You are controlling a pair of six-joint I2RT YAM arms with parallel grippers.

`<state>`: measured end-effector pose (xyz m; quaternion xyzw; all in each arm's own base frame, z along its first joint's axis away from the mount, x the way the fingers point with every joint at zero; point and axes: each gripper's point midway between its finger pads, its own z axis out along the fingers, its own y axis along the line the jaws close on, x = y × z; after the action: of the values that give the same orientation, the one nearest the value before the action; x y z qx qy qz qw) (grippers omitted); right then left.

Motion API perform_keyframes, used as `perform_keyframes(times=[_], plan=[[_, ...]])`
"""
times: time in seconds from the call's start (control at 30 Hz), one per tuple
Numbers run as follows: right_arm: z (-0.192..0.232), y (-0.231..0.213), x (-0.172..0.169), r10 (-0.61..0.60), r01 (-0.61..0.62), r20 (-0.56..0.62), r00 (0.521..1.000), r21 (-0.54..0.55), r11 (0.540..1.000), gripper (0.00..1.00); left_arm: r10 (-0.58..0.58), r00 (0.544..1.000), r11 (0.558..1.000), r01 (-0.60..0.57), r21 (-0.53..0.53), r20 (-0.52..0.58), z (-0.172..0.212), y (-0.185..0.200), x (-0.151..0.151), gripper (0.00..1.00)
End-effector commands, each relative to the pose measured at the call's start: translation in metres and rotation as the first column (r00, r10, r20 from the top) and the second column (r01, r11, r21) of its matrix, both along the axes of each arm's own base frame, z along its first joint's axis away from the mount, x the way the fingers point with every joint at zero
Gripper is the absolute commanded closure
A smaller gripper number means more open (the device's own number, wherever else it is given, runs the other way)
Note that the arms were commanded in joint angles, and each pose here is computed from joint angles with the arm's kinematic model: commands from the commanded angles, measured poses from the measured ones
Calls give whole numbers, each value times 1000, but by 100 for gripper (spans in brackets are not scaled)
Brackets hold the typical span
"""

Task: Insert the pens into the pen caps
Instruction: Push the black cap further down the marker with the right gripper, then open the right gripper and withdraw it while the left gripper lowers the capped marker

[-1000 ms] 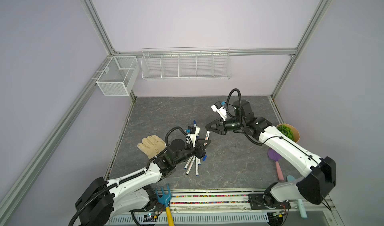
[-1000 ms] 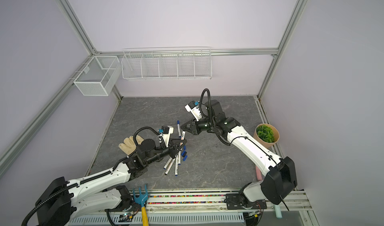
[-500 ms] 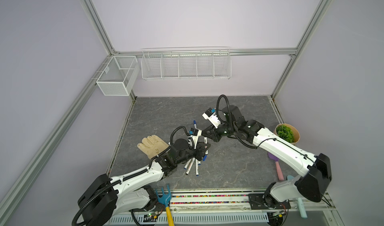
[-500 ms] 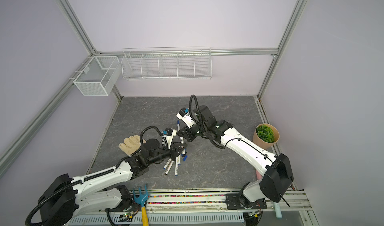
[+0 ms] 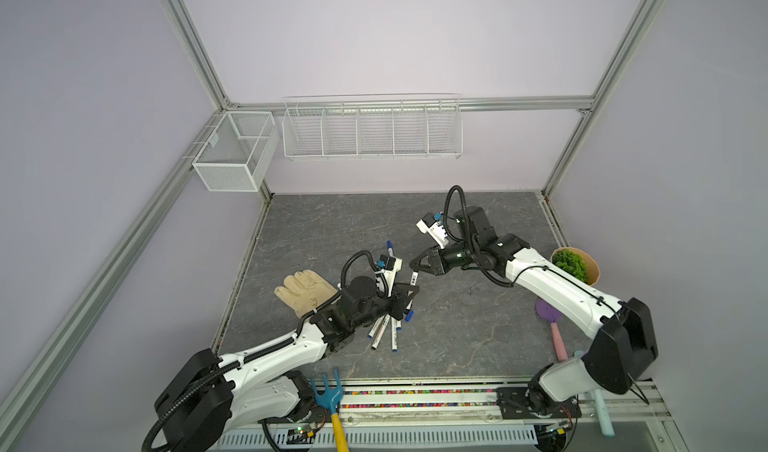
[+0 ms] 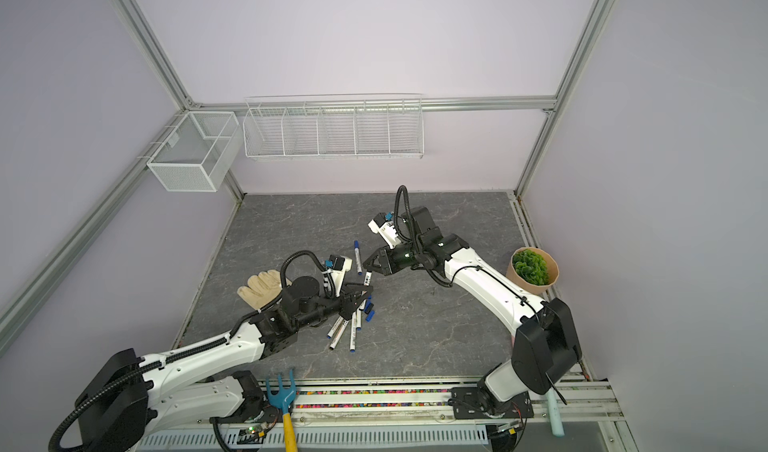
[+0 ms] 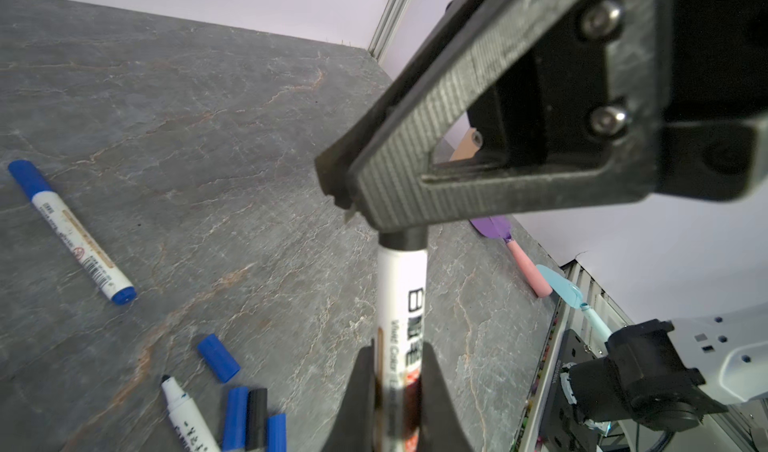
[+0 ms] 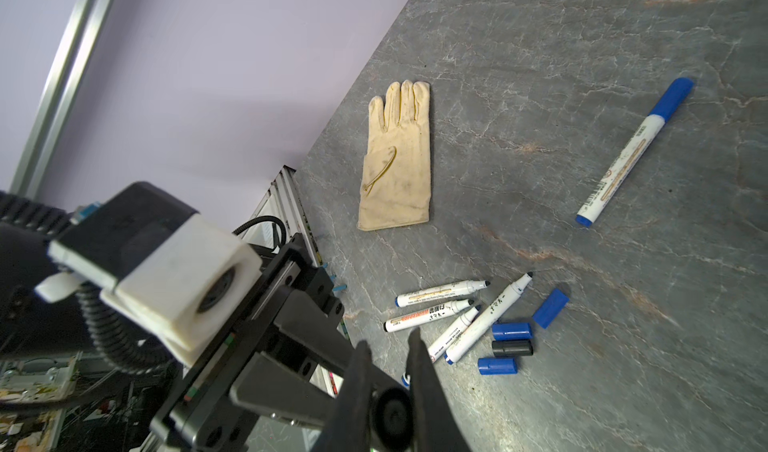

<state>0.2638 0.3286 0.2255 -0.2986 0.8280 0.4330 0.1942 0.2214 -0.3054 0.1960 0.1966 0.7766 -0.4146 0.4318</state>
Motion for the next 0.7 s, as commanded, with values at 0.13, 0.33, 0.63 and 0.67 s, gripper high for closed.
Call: perform_keyframes(times=[0.13, 0.33, 0.63, 0.67], plan=[[-106, -43, -85, 69, -194, -306, 949, -401, 895, 89, 339, 920, 888, -244, -389, 197, 135, 41, 50, 100], [-103, -49, -72, 21, -142, -301, 953, -389, 910, 89, 367, 911, 885, -279, -374, 189, 128, 43, 55, 100], [-95, -57, -51, -55, -51, -281, 958, -359, 932, 89, 422, 897, 879, -370, -301, 132, 106, 52, 63, 100], [-95, -56, -52, -53, -52, -279, 959, -356, 933, 89, 432, 894, 876, -385, -290, 120, 102, 54, 64, 100]])
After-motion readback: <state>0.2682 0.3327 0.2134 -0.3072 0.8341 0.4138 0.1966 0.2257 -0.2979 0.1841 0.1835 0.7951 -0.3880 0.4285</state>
